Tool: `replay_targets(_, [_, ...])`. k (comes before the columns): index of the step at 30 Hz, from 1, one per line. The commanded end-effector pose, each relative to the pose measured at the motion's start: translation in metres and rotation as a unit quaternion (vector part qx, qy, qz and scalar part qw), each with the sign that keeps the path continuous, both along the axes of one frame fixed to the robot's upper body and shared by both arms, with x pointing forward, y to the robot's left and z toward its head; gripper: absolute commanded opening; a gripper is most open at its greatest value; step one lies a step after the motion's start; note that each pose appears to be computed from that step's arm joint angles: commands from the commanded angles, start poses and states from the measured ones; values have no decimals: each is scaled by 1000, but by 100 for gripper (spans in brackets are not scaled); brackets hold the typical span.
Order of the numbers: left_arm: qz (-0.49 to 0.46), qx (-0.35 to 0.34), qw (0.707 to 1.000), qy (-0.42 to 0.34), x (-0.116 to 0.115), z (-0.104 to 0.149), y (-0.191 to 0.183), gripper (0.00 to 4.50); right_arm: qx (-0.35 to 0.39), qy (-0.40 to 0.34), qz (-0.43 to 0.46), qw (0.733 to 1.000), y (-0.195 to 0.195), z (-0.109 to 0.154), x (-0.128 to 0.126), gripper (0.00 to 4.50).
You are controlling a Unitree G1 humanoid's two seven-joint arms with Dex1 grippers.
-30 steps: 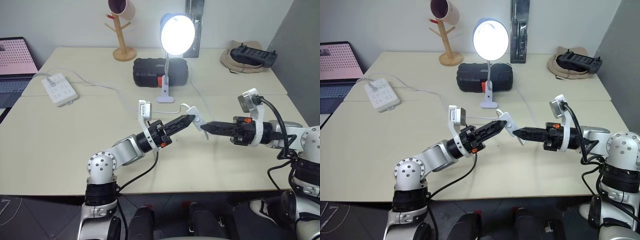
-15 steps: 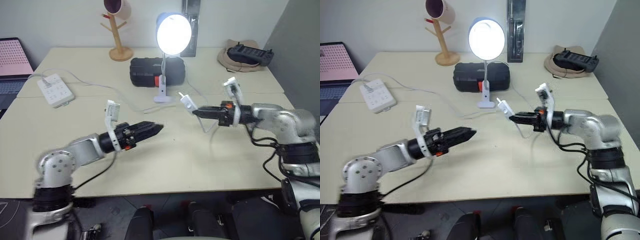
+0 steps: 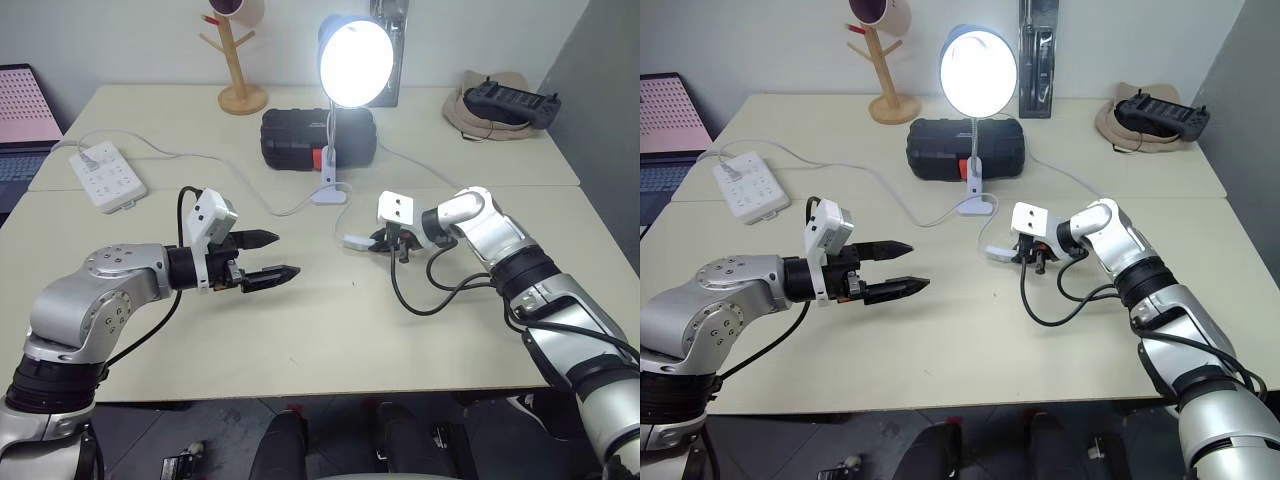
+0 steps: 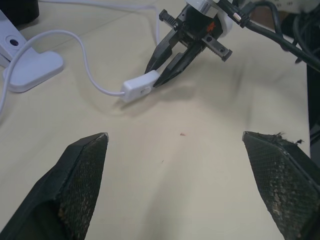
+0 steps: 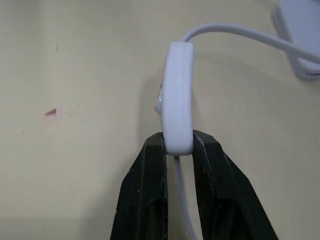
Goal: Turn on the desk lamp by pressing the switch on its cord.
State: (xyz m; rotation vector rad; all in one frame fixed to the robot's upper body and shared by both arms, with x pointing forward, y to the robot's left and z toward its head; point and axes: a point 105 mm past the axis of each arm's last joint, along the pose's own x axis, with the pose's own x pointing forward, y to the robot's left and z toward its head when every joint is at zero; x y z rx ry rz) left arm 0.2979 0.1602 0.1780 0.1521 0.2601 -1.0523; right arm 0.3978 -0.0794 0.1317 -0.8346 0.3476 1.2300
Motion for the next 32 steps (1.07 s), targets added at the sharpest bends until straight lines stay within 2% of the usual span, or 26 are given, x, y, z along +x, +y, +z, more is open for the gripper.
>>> replay_targets(1, [-5,-2,1000,-18,0,7,0,447,-10,-31,10,999,1,11,7,36])
replay_targets(2, [-5,-1,1000,-18,0,6,0,447,-11,-34,10,999,0,11,7,36])
replay_targets(4, [-9,8,1000,-19,0,3,-1,450,-11,-31,5,999,-2,8,9,106])
replay_targets(5, [-12,11,1000,-19,-1,2,-1,450,-10,-29,3,1000,-4,8,9,110])
replay_targets(7, [-16,16,1000,-21,-1,1,-2,450,-3,-26,0,1000,-6,10,10,163])
replay_targets(12, [-10,26,1000,-14,4,3,4,450,43,-12,-7,999,-15,31,5,275])
replay_targets(17, [-7,40,999,-16,9,7,13,450,94,29,-16,995,-29,53,-15,420])
replay_targets(19, [2,50,998,-22,16,15,24,450,133,36,-44,989,-46,68,-30,441])
replay_targets(23, [13,73,997,-30,27,23,39,450,158,25,-83,984,-75,76,-61,441])
replay_targets(32, [0,96,995,-36,34,19,42,450,186,23,-158,969,-88,74,-84,441])
